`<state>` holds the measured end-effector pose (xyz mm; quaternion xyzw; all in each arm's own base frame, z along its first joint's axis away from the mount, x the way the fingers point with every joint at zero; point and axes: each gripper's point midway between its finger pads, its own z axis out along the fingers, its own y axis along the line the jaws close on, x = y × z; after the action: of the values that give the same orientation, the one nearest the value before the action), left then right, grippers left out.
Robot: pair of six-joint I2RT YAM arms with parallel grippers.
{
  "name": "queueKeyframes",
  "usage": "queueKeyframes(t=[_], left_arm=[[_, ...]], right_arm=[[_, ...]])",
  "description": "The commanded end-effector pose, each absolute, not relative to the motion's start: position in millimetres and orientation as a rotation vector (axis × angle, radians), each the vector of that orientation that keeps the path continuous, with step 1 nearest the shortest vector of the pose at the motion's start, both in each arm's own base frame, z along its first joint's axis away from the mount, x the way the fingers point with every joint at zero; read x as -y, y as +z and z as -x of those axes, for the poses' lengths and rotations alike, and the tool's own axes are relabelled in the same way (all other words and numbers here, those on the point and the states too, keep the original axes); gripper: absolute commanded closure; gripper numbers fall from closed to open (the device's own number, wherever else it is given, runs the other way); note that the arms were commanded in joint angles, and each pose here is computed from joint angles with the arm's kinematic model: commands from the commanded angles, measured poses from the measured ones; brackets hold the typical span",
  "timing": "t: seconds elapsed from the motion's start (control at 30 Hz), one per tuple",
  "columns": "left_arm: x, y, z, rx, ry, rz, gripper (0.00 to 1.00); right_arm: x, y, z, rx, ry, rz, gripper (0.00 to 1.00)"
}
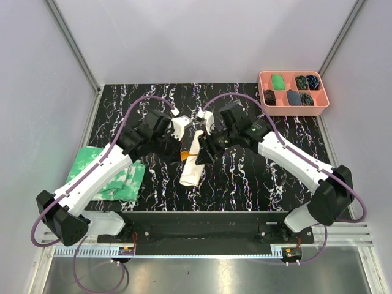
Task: Fold the napkin into a case and place the utensils inside
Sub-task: Pass from the left arm to the right
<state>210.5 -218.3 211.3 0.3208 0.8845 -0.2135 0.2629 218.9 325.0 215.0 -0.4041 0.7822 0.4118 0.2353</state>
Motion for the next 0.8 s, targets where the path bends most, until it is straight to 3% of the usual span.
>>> queueKeyframes(t=[0.0, 0.17, 0.47, 0.77], left_arm=[[230.9, 224.7, -199.0, -2.321, -0.701, -0.946, 1.0], [233.8, 226.5, -190.2, -2.313, -0.757, -0.977, 1.0], [226.4, 205.1, -186.5, -2.388, -0.718, -0.979, 1.0], [233.5, 219.8, -185.4, -2.344, -0.776, -0.982, 1.0]], right_arm=[[-317.4, 227.8, -238.0, -2.102, 0.997, 1.085, 0.44], [-322.3, 218.2, -240.5, -2.127, 1.013, 1.096, 0.45], [-320.0, 250.4, -236.6, -2.035, 1.055, 1.093, 0.44], [-327.5, 218.0, -225.5, -2.107, 1.167, 1.13, 0.51]])
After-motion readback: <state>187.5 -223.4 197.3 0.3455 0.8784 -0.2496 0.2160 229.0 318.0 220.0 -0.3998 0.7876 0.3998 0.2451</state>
